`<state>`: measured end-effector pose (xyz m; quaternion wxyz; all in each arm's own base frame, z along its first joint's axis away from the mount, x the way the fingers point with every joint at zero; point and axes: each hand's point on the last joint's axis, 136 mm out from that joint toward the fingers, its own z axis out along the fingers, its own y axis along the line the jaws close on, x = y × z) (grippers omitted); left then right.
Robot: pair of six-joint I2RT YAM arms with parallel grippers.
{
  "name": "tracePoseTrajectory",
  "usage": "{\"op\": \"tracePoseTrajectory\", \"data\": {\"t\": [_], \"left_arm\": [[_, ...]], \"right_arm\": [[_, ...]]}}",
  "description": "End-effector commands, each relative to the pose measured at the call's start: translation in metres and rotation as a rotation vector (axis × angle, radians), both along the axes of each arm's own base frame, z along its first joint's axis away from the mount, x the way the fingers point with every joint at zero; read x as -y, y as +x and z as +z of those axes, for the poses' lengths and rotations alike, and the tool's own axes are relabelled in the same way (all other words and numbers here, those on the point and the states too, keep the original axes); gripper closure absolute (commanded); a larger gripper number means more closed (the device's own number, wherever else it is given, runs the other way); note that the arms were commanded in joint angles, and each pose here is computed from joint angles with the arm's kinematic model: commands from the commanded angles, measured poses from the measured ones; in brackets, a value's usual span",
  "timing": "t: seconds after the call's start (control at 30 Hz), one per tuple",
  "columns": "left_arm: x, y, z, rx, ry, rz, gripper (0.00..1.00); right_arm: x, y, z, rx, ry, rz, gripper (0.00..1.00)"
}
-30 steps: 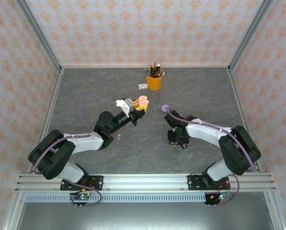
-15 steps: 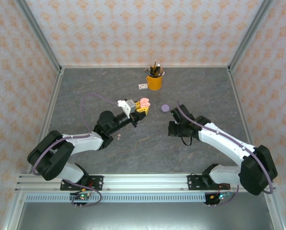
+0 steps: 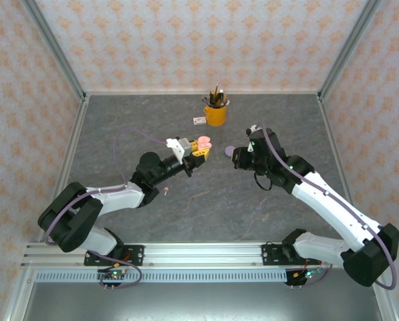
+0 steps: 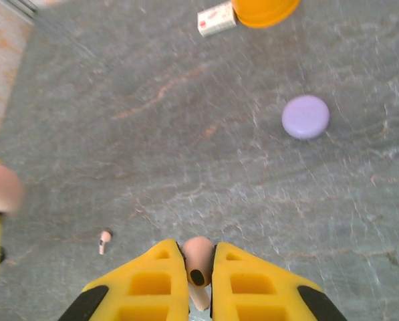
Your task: Insert the wireless bluetooth earbuds into the charging case
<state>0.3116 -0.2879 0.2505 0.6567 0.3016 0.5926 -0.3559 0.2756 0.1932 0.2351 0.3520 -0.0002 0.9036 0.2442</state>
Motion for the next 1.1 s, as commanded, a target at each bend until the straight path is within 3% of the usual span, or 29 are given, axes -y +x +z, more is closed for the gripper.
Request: {"op": "tracePoseTrajectory", "data": {"t": [0.0, 0.23, 0.6, 1.07], "left_arm": [[0.005, -0.005, 0.029, 0.077, -0.025, -0.042, 1.00], [0.010, -0.005, 0.034, 0.081, -0.029, -0.063, 1.00], [0.015, -0.002, 0.042, 0.075, -0.071, -0.076, 1.00], [0.019, 0.002, 0.063, 0.083, -0.151, -0.087, 1.00]], "right_arm": [[-0.005, 0.006, 0.049, 0.145, 0.069, 0.021, 0.88], [-0.014, 0.010, 0.097, 0.277, 0.174, 0.048, 0.88], [-0.035, 0.010, 0.130, 0.431, 0.341, 0.132, 0.88], [-0.050, 0.012, 0.127, 0.488, 0.426, 0.190, 0.88]]}}
